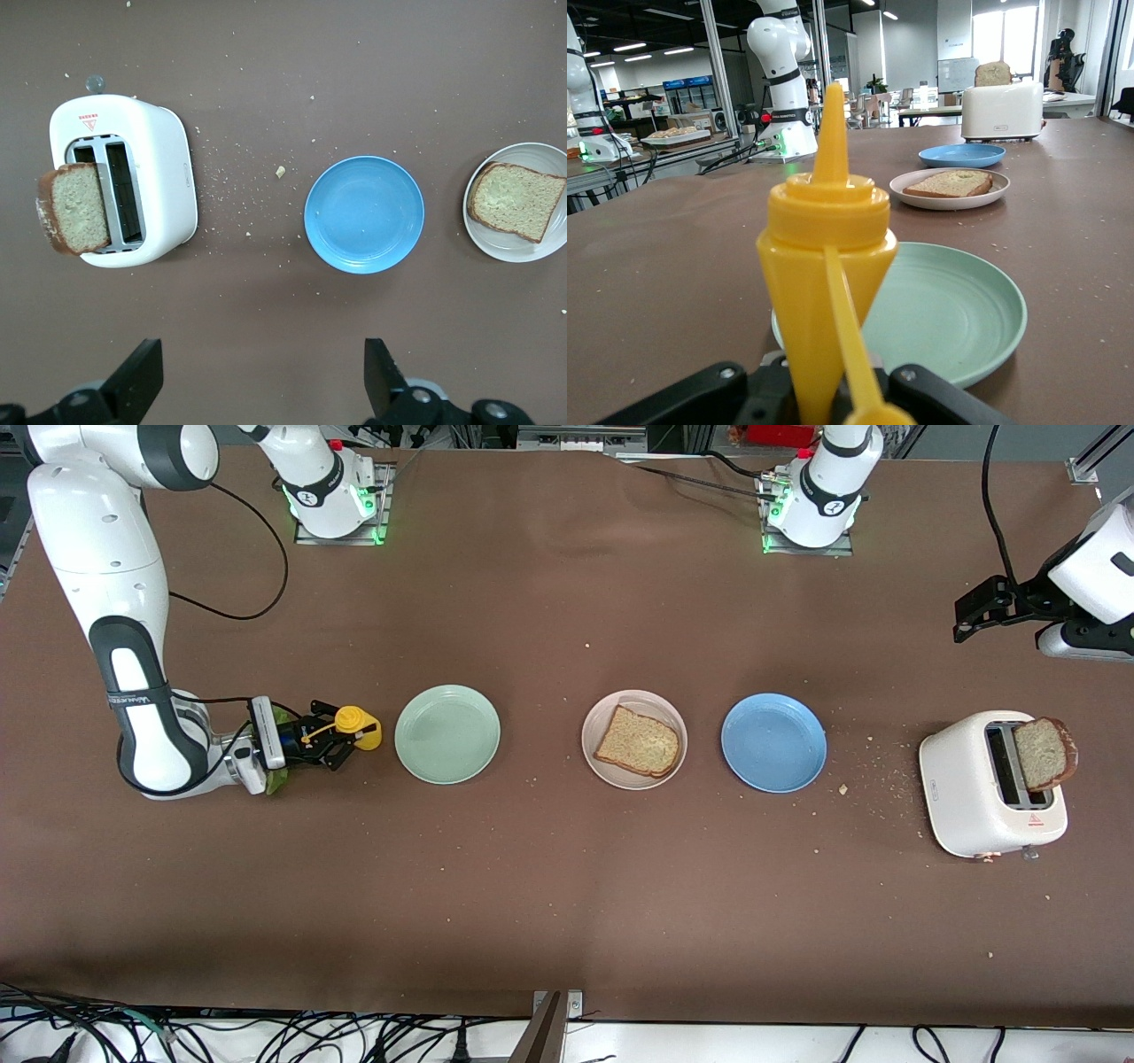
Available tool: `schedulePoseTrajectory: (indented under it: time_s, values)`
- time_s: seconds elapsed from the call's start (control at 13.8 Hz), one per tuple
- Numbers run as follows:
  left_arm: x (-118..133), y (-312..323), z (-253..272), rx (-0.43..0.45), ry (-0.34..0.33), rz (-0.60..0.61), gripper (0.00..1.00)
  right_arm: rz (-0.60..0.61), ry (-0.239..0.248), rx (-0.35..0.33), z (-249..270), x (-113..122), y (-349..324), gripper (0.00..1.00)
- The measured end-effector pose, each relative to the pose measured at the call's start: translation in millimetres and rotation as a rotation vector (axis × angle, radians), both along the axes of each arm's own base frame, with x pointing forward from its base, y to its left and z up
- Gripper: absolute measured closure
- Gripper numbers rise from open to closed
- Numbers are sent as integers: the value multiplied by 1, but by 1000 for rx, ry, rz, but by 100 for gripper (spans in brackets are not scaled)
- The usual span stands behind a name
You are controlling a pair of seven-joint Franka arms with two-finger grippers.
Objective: Make sandwich in beige plate with both arms
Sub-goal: 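Return the mustard bottle beside the lettuce and open the right gripper, then reach the right gripper down to the green lettuce leaf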
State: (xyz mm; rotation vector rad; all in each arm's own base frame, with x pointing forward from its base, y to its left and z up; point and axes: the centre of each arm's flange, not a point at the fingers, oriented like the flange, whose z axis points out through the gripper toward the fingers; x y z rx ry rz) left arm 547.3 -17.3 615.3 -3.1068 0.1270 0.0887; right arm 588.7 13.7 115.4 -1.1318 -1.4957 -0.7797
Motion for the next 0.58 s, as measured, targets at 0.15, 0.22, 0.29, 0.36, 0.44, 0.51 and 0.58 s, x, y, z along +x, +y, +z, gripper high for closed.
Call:
schedulePoseTrajectory:
  time_s: [0.15,0.22,0.29,0.36,0.44,0.51,0.58]
  values:
    - [0,0,0,0,0,0,0,-15,0,-2,0,1,-7,74]
    - [0,0,0,0,0,0,0,-25,-2,-9,1,3,-12,63]
    - [0,0,0,0,0,0,0,-36,-7,-28,3,6,-19,54]
    - [0,0,0,0,0,0,0,-41,-9,-63,7,10,-28,42]
    - [0,0,0,0,0,0,0,-37,3,-108,13,15,-35,31]
    - [0,0,0,0,0,0,0,-28,24,-159,21,20,-41,22]
    - [0,0,0,0,0,0,0,-20,42,-230,33,26,-47,10]
